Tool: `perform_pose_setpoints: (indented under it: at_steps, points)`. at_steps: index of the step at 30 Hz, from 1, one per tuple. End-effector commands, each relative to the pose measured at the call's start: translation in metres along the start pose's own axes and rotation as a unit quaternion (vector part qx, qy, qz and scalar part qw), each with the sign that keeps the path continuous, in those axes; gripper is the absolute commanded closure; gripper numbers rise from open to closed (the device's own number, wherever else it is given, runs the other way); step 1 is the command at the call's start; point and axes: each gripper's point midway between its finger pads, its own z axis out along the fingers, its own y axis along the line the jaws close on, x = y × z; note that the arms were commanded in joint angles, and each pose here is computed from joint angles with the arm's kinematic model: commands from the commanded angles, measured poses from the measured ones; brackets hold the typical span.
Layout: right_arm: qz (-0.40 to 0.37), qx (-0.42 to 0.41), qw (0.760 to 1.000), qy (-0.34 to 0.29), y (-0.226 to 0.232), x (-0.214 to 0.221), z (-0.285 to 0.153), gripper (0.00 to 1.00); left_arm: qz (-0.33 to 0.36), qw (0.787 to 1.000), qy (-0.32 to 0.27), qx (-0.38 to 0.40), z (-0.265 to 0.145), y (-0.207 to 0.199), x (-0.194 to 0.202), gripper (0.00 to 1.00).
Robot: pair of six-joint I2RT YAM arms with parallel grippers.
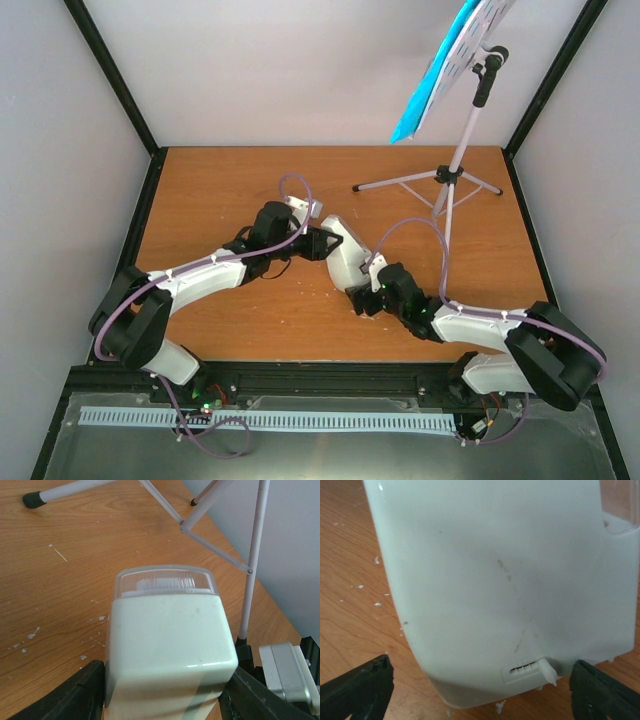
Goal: Pack up the instrument practice props
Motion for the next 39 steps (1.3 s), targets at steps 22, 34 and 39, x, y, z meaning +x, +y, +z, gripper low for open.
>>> perform_pose_setpoints:
  at_steps: [22, 34, 39]
  points:
    - [0.004, 0.029, 0.996, -0.084, -0.003, -0.044, -0.024, 0.11, 0.091, 0.996, -0.006, 0.003, -0.011, -0.007, -0.009, 0.56]
    - [0.002, -0.292, 0.935, -0.199, 0.031, -0.112, -0.112, 0.00, 0.291, 0.949, 0.049, 0.113, -0.028, -0.050, 0.034, 0.49]
    - [-0.012, -0.358, 0.910, -0.209, 0.044, -0.131, -0.122, 0.00, 0.299, 0.944, 0.091, 0.108, -0.015, -0.053, 0.056, 0.41]
